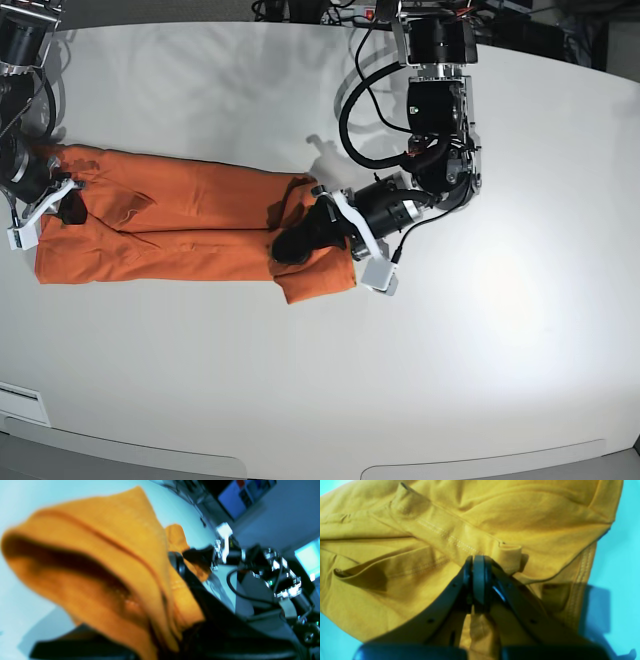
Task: Fold the T-shirt properly
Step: 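Lift the hem end with the left gripper and fold it toward the collar end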
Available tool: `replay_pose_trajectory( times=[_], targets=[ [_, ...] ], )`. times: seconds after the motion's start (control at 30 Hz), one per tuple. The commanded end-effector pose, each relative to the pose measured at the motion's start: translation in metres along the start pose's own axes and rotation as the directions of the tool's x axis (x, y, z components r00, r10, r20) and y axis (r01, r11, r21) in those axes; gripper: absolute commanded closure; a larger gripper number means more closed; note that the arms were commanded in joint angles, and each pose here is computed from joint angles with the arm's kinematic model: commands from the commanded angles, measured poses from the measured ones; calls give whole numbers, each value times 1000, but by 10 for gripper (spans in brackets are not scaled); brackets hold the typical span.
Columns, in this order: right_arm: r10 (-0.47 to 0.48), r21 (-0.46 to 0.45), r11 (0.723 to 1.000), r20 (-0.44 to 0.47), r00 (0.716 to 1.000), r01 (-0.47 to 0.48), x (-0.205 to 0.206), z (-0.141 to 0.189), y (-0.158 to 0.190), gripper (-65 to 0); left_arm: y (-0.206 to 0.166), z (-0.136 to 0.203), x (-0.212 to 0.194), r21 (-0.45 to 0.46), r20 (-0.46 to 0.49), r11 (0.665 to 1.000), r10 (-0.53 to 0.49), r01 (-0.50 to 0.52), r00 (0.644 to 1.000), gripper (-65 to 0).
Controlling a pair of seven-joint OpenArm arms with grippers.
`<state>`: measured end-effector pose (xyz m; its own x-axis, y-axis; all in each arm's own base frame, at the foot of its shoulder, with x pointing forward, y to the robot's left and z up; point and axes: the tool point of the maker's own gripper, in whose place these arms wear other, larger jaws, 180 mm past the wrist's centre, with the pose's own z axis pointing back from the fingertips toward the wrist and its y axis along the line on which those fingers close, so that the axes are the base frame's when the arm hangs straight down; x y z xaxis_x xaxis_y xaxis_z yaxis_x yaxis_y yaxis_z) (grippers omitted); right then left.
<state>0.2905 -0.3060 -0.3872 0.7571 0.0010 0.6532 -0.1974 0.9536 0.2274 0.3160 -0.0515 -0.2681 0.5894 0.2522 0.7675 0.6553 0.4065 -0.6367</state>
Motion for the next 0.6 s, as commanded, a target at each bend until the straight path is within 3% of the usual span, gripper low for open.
replay_pose_trajectory(
  times=[0.0, 0.13, 0.3, 0.47, 0.5, 0.57],
  targets=[
    [28, -22, 999, -1, 1000, -28, 8, 7, -7, 0, -12, -7, 17, -44, 48, 999, -30, 33, 998, 0],
    [29, -22, 999, 1, 1000, -29, 10, 9, -9, 0, -21, -17, 11, -63, 27, 997, -45, 47, 999, 0],
    [23, -14, 1000, 5, 1000, -23, 11, 9, -8, 0, -10, -23, 9, 21, 16, 999, -49, 49, 999, 0],
    [23, -14, 1000, 4, 1000, -23, 11, 9, -8, 0, -7, -24, 22, 42, 93, 998, -44, 40, 995, 0],
    [23, -14, 1000, 4, 1000, -23, 11, 9, -8, 0, -8, -23, 26, 39, 112, 999, -42, 38, 993, -30],
    [23, -14, 1000, 3, 1000, -23, 11, 9, -8, 0, -13, -22, 34, 9, 159, 1000, -16, 14, 987, -230]
  ],
)
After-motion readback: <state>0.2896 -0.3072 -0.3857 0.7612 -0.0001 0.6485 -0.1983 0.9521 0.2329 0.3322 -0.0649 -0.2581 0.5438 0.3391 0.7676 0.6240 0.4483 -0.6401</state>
